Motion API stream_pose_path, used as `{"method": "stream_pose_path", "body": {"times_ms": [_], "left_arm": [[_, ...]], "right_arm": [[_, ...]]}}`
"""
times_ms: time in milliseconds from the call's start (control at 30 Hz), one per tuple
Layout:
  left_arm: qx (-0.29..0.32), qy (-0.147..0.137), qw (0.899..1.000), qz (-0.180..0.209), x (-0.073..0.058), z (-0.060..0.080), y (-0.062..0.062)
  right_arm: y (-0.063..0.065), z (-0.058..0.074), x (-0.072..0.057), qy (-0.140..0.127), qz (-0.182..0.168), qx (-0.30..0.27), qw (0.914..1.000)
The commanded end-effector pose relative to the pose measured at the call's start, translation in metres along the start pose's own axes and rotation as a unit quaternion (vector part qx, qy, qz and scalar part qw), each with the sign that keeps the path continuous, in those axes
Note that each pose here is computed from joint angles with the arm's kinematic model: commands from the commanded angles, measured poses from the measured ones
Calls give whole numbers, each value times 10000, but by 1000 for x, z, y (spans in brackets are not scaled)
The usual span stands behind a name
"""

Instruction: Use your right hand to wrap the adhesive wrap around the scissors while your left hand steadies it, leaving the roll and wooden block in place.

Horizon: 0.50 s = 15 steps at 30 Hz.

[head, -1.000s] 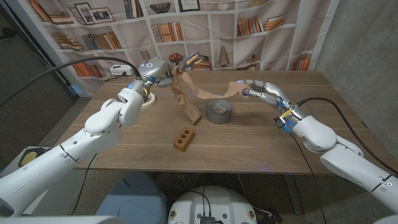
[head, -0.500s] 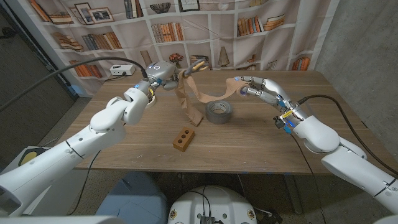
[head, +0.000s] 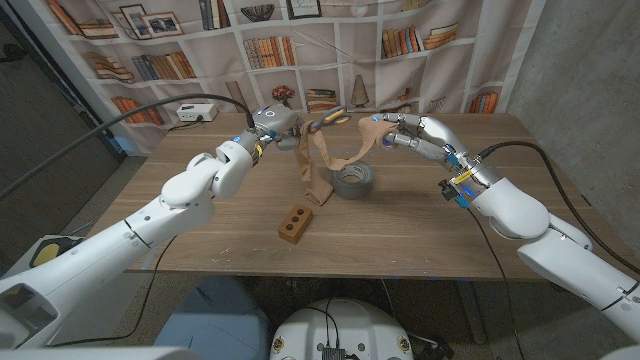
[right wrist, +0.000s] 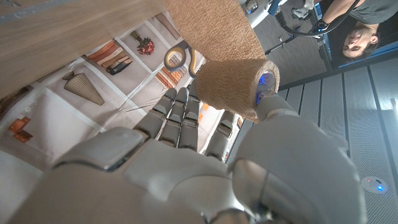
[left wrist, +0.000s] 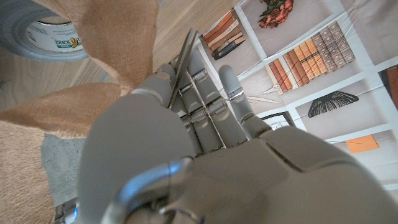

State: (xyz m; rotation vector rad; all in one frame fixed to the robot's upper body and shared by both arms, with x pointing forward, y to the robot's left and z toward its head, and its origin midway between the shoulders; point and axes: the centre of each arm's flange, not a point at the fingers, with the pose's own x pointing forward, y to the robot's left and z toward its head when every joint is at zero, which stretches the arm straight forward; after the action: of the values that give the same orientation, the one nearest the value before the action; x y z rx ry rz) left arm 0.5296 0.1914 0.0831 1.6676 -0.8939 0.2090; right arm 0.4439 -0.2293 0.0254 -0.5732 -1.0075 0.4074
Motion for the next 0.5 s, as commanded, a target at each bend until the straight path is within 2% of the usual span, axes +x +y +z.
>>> {"method": "stream_pose_path", "body": {"times_ms": [33, 367, 500], "left_arm": [[39, -252, 9995, -170, 14, 14, -10], [110, -496, 9984, -231, 24, 30, -15], [93, -532, 9983, -215, 28, 31, -16]], "right_arm": [[-2, 14, 6, -187, 92, -89, 9997], [2, 25, 7, -319, 211, -199, 9991], [1, 30, 7, -328, 157, -206, 9991]]}}
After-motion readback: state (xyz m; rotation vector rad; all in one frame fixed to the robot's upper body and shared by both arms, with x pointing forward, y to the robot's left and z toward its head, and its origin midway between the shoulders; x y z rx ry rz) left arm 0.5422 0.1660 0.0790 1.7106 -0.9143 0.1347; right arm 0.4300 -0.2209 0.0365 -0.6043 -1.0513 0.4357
